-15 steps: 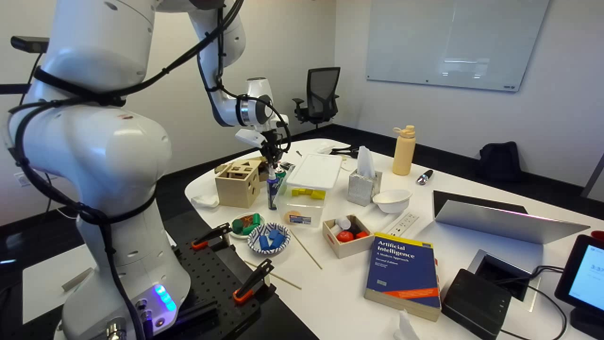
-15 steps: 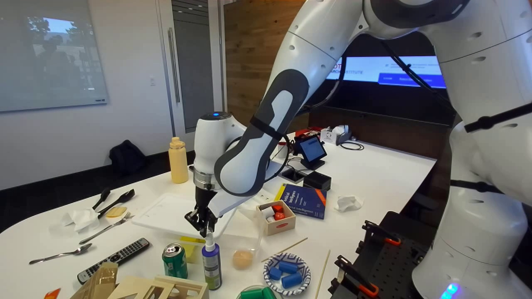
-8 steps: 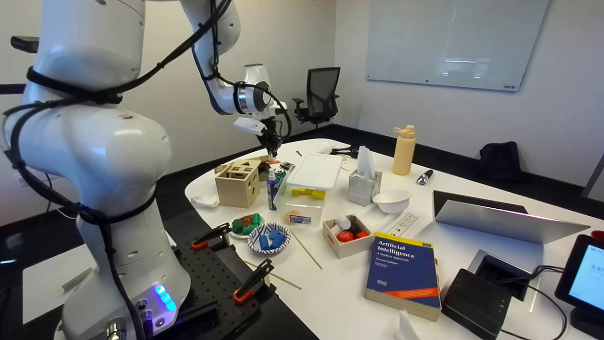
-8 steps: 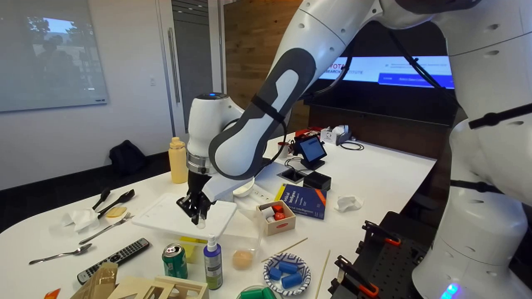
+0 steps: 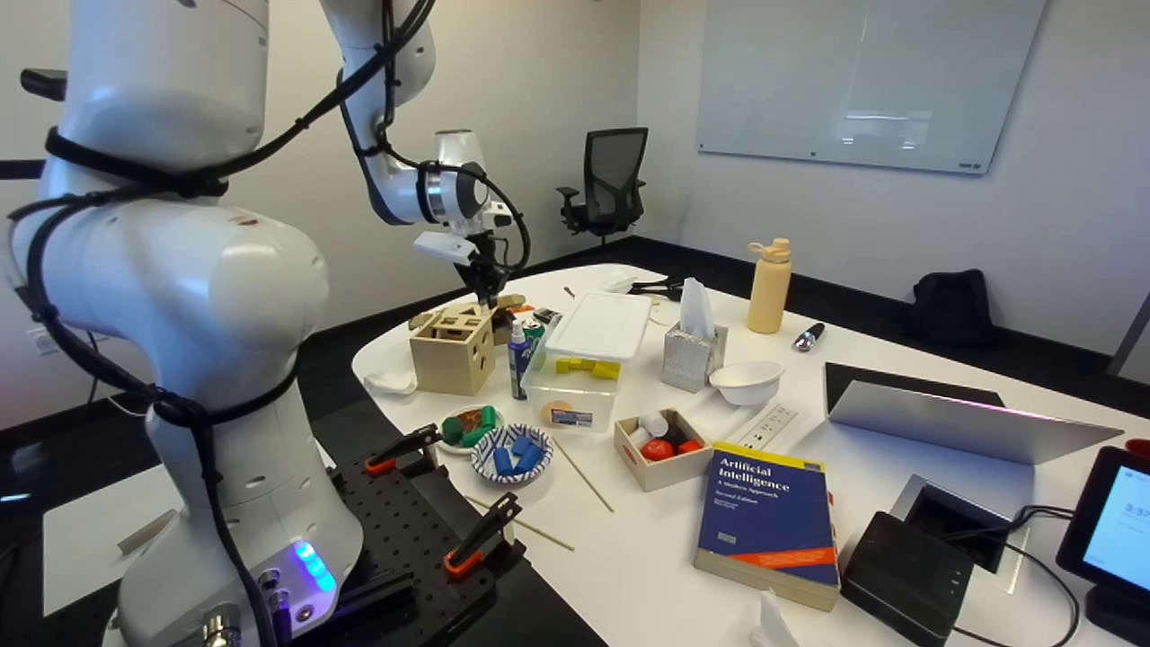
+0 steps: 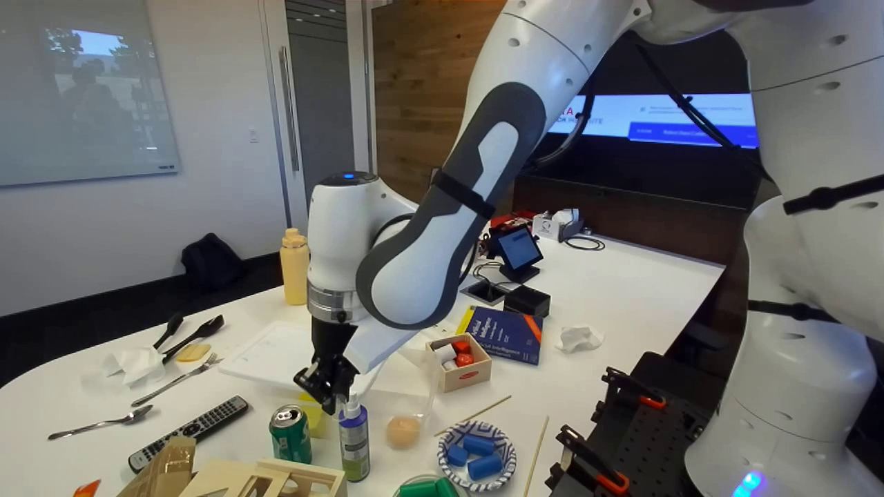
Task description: Remove the cap from the blue bottle
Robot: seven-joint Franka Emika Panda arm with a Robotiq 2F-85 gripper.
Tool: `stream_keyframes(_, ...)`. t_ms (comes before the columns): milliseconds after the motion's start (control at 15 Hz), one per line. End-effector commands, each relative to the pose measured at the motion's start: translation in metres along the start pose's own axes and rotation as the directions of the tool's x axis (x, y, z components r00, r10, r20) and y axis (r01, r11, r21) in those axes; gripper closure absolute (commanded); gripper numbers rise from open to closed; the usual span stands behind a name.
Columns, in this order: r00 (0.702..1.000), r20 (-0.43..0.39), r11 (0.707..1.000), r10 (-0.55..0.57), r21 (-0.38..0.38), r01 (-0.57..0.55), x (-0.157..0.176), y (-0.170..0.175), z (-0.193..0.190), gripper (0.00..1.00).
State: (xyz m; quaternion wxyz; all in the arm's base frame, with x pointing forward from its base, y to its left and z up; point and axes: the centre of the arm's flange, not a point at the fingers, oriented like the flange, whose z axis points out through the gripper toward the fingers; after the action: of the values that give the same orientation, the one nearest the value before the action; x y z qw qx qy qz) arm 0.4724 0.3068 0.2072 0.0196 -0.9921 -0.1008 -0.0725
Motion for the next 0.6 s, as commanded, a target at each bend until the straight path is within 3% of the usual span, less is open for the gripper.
stream_keyframes(0, 1.0, 0.002, 0.998, 0.011, -0.06, -0.01, -0.043, -0.004, 0.02, 0.94)
stream_keyframes(267, 0.999, -0.03, 0.997, 0.043, -0.07, -0.045, -0.069, 0.0, 0.062, 0.94)
stream_keyframes(533, 0.997, -0.049, 0.996, 0.066, -0.057, -0.068, -0.075, 0.007, 0.103, 0.94)
